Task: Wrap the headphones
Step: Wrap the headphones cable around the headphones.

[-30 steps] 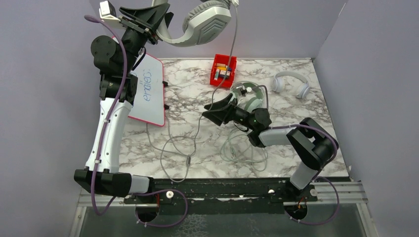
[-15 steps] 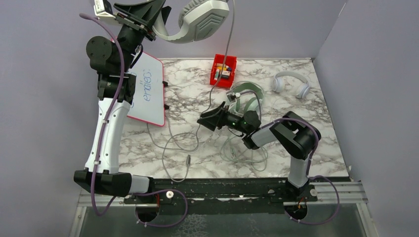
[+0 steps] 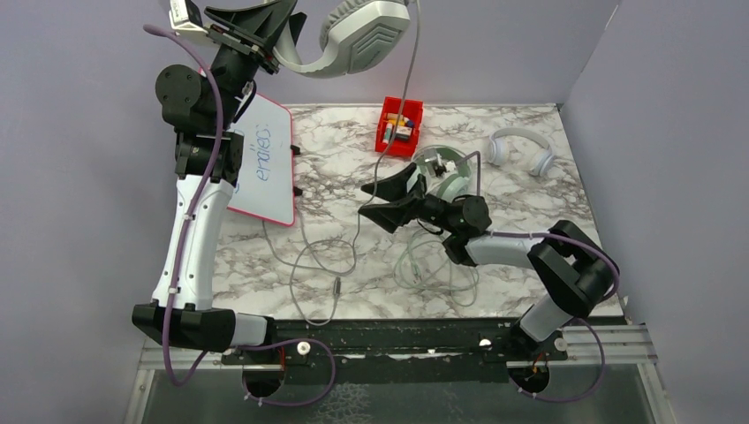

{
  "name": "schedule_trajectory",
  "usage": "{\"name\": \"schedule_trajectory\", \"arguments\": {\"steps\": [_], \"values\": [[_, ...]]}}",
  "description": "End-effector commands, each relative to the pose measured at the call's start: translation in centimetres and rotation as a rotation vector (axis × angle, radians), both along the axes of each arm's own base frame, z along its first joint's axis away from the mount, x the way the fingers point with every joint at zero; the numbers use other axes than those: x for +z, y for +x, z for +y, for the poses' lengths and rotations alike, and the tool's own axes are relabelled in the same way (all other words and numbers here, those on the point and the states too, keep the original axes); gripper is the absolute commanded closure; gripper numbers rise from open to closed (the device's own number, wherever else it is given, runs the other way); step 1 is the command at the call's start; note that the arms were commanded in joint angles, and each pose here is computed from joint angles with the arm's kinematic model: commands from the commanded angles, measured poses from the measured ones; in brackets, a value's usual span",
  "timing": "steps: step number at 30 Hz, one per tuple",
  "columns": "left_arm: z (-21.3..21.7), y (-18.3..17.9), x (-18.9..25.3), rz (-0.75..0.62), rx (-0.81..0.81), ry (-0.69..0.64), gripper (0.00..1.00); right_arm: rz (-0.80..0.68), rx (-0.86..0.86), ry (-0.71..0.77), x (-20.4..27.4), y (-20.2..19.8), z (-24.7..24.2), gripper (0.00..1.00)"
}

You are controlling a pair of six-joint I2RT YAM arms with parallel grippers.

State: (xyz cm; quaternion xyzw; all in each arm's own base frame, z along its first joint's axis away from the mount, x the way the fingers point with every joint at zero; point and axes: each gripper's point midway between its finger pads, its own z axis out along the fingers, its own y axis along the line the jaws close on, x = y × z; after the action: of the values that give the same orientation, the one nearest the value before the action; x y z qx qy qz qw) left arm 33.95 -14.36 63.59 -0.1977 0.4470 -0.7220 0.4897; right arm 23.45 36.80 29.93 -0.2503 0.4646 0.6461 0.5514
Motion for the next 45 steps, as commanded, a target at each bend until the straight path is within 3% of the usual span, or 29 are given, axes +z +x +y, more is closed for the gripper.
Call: {"name": "schedule_trajectory", "arguments": {"steps": [1,8,11,19,29,34,39,45], "values": [[1.3,-2.6,3.0,-0.086,0.026,-0.07,1.0,-0.073,0.015,0.042,1.6,-0.2,0.4,0.34],[-0.7,-4.4,1.7,-0.112,-0.129,-0.012,1.0,-0.023,-0.076,-0.043,0.0,3.3,-0.3,0.77],[-2.8,-5.9,0.4,-0.181,-0.274,0.094,1.0,-0.026,-0.078,-0.116,-0.7,5.2,-1.7,0.87],[-7.3,-11.6,-8.6,-0.373,-0.497,0.495,1.0,-0.039,-0.03,-0.377,-0.1,10.7,-5.4,0.95],[-10.9,-13.0,-22.3,-0.251,-0.719,0.604,1.0,0.114,-0.156,-0.645,1.6,15.2,-8.3,1.0],[-10.8,-9.6,-28.6,-0.094,-0.574,0.822,1.0,0.132,-0.247,-0.721,3.8,15.1,-10.0,1.0],[-10.8,-8.1,-31.4,-0.056,-0.512,0.823,1.0,0.167,-0.316,-0.763,6.1,14.7,-11.3,1.0],[-9.1,-4.3,-33.2,0.0,-0.27,0.911,1.0,0.225,-0.321,-0.805,6.6,13.6,-12.1,1.0]]}}
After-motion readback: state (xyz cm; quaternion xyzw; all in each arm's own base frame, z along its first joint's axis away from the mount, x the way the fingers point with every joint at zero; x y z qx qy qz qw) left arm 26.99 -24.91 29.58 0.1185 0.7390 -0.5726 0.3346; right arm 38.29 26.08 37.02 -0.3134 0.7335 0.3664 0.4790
